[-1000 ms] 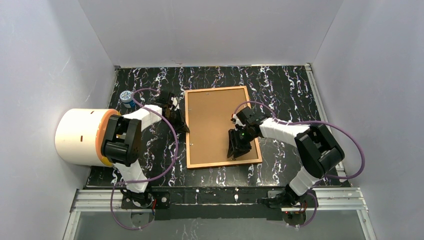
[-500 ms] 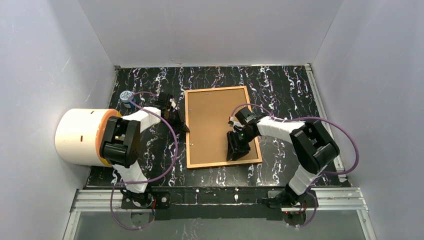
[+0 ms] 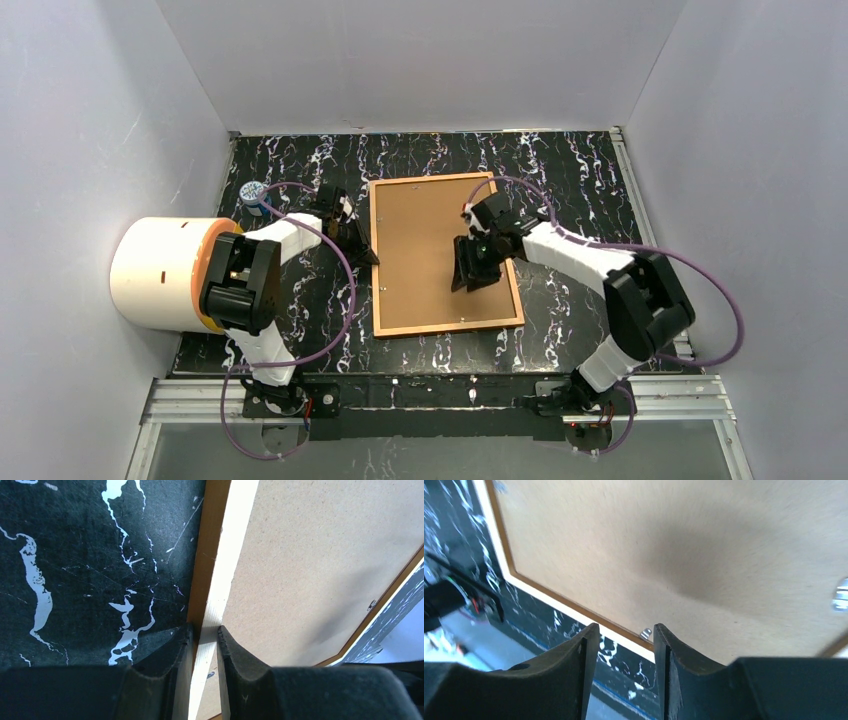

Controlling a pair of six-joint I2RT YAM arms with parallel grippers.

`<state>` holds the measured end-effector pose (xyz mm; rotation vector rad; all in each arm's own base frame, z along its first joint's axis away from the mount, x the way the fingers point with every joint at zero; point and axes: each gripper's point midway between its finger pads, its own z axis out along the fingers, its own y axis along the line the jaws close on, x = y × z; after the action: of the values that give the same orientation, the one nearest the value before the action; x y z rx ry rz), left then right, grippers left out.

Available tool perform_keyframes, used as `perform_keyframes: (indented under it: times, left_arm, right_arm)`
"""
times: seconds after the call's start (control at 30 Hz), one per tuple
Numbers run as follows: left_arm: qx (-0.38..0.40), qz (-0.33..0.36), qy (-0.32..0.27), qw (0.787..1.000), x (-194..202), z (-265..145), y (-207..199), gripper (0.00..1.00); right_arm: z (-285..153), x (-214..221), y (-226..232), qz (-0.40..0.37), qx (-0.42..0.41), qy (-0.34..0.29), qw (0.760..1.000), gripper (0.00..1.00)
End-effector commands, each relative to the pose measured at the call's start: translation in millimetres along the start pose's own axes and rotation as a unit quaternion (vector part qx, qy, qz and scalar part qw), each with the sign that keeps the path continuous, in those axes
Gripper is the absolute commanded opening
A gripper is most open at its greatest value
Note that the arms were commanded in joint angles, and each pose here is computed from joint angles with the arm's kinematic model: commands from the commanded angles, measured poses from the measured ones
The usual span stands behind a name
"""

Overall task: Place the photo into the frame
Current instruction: Install the photo frame at the center of the board.

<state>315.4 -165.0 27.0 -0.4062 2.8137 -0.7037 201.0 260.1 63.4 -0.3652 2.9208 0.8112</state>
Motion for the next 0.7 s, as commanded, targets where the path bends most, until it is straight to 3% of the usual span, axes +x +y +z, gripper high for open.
perform_keyframes:
  times: [0.0, 0.13, 0.33, 0.67]
  left_arm:
    - [-0.009, 0.023, 0.020, 0.999, 9.5, 1.4, 0.1, 0.14]
    - [-0.007, 0.035, 0.022, 0.999, 7.7, -2.0, -2.5, 0.21]
    - [-0.012, 0.038, 0.031, 0.999, 13.2, -0.5, 2.6, 0.19]
    - [-0.021, 0.046, 0.041, 0.998, 17.5, 0.7, 9.1, 0.18]
  right_arm:
    - [-39.0, -61.3, 0.0, 0.012, 0.056, -0.150, 0.987, 0.53]
    - [-38.2, -71.7, -23.2, 0.065, 0.097, -0.172, 0.978, 0.54]
    - [-24.0, -63.8, -52.8, 0.109, 0.128, -0.143, 0.975, 0.54]
    - [-10.3, -65.9, -78.3, 0.117, 0.150, -0.126, 0.974, 0.54]
